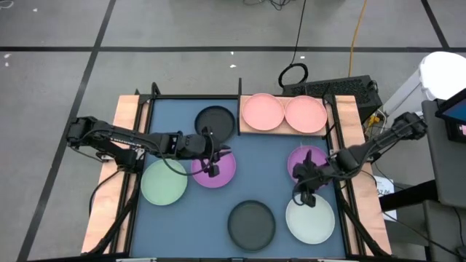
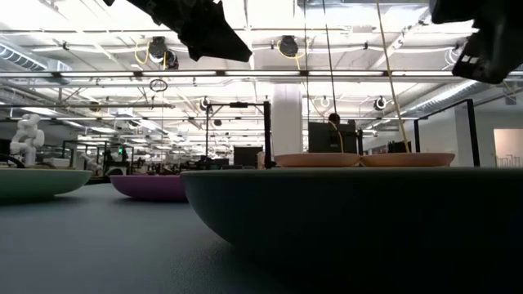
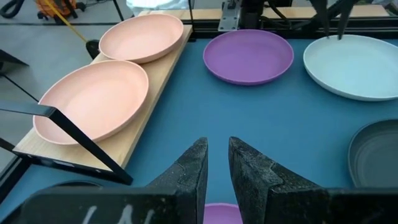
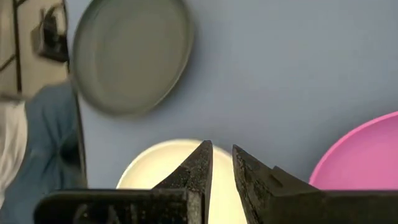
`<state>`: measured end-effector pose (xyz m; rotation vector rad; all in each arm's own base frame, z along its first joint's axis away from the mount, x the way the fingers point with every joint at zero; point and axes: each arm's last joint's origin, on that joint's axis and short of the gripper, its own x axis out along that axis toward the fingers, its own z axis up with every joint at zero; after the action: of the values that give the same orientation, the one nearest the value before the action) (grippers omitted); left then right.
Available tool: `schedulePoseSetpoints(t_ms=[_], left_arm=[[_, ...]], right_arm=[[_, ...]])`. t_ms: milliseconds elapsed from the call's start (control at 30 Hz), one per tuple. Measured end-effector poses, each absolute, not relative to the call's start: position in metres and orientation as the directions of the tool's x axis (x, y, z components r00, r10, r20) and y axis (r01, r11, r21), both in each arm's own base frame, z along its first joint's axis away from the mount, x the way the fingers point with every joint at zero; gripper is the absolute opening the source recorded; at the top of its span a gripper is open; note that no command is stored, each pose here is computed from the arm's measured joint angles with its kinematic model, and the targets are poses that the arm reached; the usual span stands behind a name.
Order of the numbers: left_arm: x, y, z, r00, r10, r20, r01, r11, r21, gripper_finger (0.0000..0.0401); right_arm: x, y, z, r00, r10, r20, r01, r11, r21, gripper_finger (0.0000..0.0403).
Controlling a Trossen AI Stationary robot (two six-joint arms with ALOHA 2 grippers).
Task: Place and stack plates onto a shelf
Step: Stack the blue plate on top of the pink plate on the shelf
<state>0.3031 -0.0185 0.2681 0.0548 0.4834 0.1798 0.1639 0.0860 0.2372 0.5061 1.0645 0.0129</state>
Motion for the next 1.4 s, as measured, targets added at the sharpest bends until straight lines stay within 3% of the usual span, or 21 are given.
schedulePoseSetpoints(t_ms=[333, 767, 1200, 1400], left_arm=[[0.303, -0.019, 0.268, 0.870, 0.184, -0.457, -0.159, 0.983, 0.094, 0.0072], [0.303, -0.019, 0.268, 0.869, 0.185, -0.459, -0.160, 0.983, 0.092, 0.0072], [0.303, -0.019, 0.268, 0.869, 0.185, -0.460, -0.154, 0.983, 0.104, 0.0072], [0.303, -0.019, 0.268, 0.869, 0.185, -0.460, -0.154, 0.983, 0.104, 0.0072]], right_arm=[[0.159, 0.104, 0.228, 0.407, 0.298, -0.863, 0.037, 0.939, 0.342, 0.0050], [0.150, 0.129, 0.218, 0.294, 0.354, -0.888, 0.172, 0.894, 0.414, 0.0050], [0.131, 0.190, 0.203, 0.203, 0.499, -0.843, 0.052, 0.854, 0.518, 0.0050], [0.120, 0.214, 0.191, 0.151, 0.528, -0.836, 0.087, 0.835, 0.543, 0.0035]])
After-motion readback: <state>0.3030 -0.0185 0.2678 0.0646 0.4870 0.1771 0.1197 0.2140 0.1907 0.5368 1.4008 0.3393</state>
